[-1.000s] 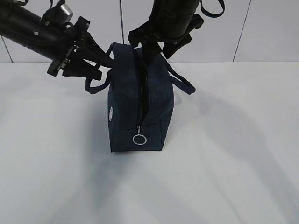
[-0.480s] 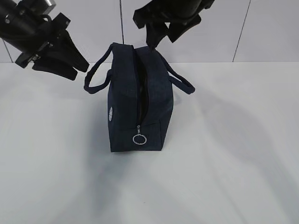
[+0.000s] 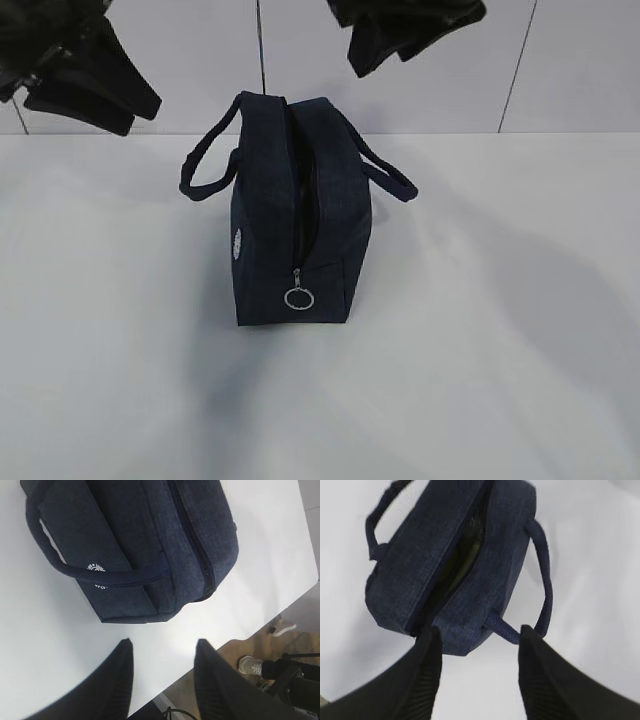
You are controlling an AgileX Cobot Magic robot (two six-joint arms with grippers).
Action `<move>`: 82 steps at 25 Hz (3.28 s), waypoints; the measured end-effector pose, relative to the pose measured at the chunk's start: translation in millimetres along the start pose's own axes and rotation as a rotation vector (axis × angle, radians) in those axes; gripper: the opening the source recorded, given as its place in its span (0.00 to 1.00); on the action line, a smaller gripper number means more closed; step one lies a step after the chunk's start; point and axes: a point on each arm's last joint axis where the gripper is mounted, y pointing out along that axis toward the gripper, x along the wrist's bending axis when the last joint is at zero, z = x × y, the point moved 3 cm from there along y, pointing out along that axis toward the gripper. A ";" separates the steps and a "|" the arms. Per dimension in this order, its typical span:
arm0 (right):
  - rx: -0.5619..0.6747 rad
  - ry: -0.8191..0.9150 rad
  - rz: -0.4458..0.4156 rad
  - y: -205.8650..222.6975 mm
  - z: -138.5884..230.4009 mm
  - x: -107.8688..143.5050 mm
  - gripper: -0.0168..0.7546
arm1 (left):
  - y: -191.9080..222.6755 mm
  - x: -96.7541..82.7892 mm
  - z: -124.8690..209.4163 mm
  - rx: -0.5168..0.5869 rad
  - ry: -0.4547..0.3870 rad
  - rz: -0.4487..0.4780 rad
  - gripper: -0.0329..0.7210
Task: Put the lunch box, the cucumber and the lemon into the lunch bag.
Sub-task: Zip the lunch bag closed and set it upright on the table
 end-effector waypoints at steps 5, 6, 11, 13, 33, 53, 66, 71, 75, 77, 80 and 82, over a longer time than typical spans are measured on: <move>-0.201 0.000 0.012 -33.3 23.5 1.4 0.50 | -10.1 -7.7 2.0 -0.022 0.014 0.000 0.43; -0.222 -0.004 0.014 -37.0 31.9 1.9 0.50 | -11.3 -8.6 2.2 -0.025 0.014 0.000 0.43; -0.298 -0.023 0.022 -33.8 73.4 4.5 0.50 | -12.9 -9.7 2.9 -0.026 0.004 -0.001 0.43; -0.312 -0.025 0.023 -29.1 91.9 5.6 0.50 | -14.0 -10.6 3.1 -0.029 0.003 -0.001 0.43; -0.480 0.050 0.019 51.0 161.4 9.6 0.50 | -15.2 -11.4 4.1 -0.026 -0.029 -0.001 0.43; -0.871 -0.033 -0.092 85.2 188.8 28.5 0.43 | -15.2 -11.5 4.2 -0.025 -0.043 -0.001 0.43; -0.775 0.026 -0.152 128.4 214.9 33.6 0.43 | -15.2 -10.6 4.5 -0.023 -0.043 -0.008 0.43; -0.753 0.026 -0.156 134.8 219.0 34.3 0.43 | -15.2 -9.6 4.7 -0.022 -0.040 -0.016 0.43; -0.738 0.028 -0.157 138.7 221.8 34.5 0.43 | -15.2 -9.6 4.7 -0.021 -0.041 -0.016 0.43; -0.737 0.035 -0.150 139.1 221.9 33.4 0.43 | -15.2 -9.6 4.7 -0.021 -0.041 -0.016 0.43; -0.738 0.039 -0.146 139.0 221.7 32.8 0.43 | -15.2 -9.4 4.7 -0.021 -0.041 -0.018 0.43; -0.736 0.027 -0.159 139.4 222.3 34.8 0.43 | -15.2 -9.4 4.7 -0.021 -0.041 -0.018 0.43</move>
